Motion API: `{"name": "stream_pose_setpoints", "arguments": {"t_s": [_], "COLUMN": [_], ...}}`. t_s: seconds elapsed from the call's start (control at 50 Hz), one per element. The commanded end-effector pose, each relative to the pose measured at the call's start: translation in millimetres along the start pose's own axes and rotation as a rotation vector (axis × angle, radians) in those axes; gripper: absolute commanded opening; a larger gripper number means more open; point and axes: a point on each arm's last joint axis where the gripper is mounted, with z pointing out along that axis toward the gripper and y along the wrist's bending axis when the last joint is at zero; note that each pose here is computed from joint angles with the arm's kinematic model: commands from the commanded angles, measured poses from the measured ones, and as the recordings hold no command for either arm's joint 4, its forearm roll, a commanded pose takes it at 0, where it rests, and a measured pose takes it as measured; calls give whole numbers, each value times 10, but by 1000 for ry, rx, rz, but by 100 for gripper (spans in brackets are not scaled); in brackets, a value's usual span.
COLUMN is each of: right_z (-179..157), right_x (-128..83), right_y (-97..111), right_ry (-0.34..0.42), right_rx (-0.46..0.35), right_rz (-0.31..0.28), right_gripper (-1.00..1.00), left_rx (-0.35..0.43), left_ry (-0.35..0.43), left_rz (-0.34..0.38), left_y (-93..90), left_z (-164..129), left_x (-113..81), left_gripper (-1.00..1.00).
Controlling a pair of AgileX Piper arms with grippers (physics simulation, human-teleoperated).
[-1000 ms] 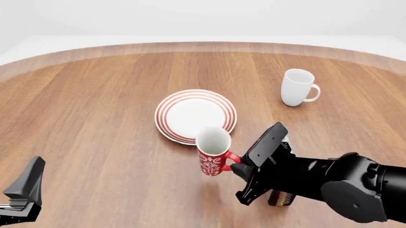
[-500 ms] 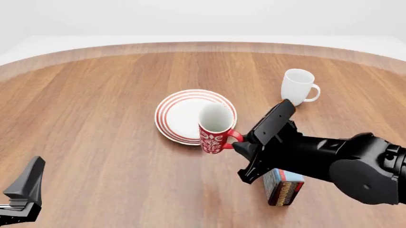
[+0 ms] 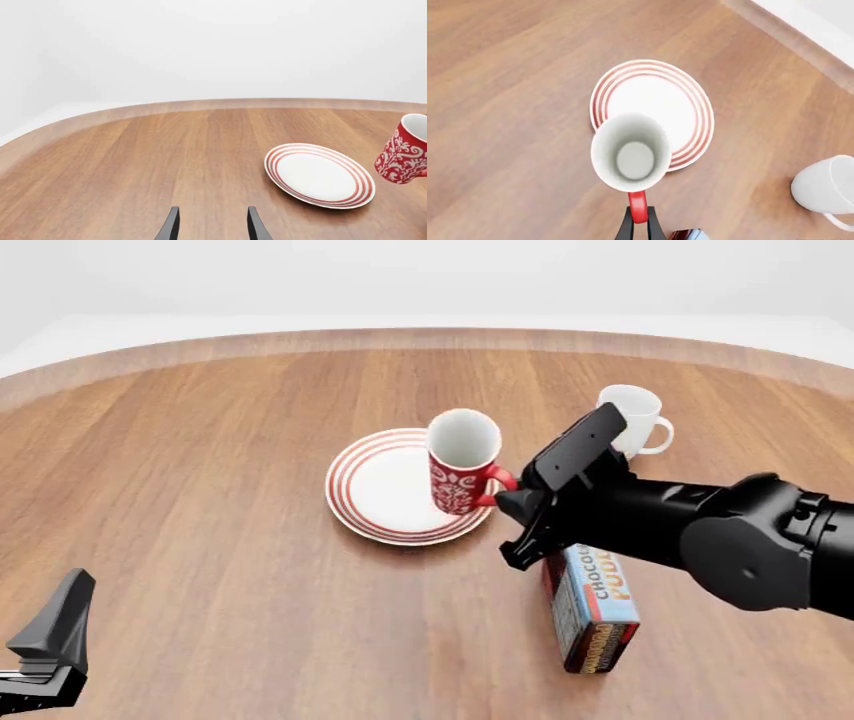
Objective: Pick up the red mug and put it on the plate
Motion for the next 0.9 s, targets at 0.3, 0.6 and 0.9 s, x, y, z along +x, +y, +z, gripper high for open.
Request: {"name": "stream_pose_setpoints", "arguments": {"t_s": [0.3, 0.6, 0.9], "right_z": [310, 521, 798], "right_x": [-183, -234, -283], "right_y": [-173, -270, -281], "right_ry": [-25, -37, -26], "right_rx": [43, 66, 59], "right_rz": [26, 41, 29], "right_gripper": [-100, -100, -100], "left_rx": [0, 0, 0], "left_ry": [0, 0, 0], "left_rz": [0, 0, 0], "left_y": [0, 0, 0], "left_z": [0, 0, 0], "left_x": [0, 0, 0], "left_gripper": [100, 100, 100]}}
